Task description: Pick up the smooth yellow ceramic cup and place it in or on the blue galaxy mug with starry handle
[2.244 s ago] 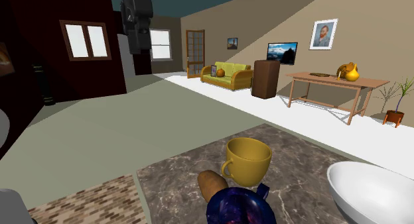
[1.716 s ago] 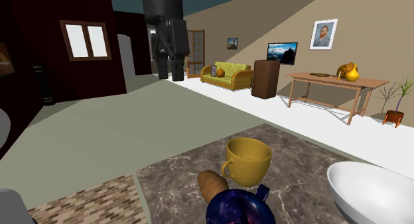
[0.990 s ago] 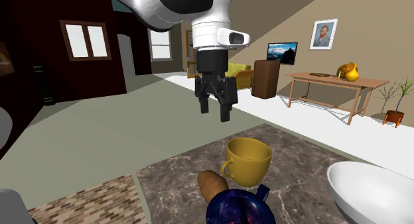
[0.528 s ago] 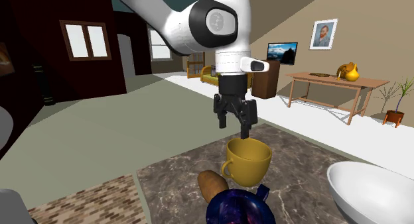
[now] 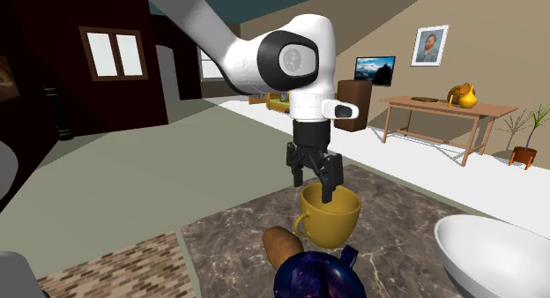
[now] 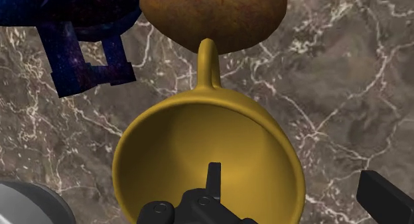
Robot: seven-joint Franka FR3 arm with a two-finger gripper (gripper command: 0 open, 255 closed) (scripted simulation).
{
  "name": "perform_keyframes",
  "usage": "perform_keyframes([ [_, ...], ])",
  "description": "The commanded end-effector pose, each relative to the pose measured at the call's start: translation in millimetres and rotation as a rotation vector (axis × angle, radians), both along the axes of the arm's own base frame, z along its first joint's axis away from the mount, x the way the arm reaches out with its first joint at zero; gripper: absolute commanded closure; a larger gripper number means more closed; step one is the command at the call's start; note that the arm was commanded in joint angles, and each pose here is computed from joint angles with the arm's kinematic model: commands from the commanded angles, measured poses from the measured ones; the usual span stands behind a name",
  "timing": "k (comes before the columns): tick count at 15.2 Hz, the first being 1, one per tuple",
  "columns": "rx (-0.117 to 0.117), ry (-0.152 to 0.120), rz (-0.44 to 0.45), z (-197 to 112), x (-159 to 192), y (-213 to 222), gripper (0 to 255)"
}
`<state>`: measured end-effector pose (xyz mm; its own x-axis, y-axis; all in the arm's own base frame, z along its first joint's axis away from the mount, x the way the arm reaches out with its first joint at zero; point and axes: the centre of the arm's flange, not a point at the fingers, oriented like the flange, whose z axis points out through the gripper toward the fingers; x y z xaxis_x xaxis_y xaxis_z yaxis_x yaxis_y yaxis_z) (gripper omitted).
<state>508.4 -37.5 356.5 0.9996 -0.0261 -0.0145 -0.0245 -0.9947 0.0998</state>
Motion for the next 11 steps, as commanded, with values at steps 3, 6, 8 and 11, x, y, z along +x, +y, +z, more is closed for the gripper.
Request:
perform_keyframes([
  [3,0.000,-0.001,0.000,-3.5,0.5,-0.5,0],
  [6,0.000,-0.001,0.000,-3.5,0.6,-0.5,0],
  [8,0.000,-0.001,0.000,-3.4,0.5,-0.5,255],
  [11,0.000,-0.001,0.000,-3.4,0.5,-0.5,255],
])
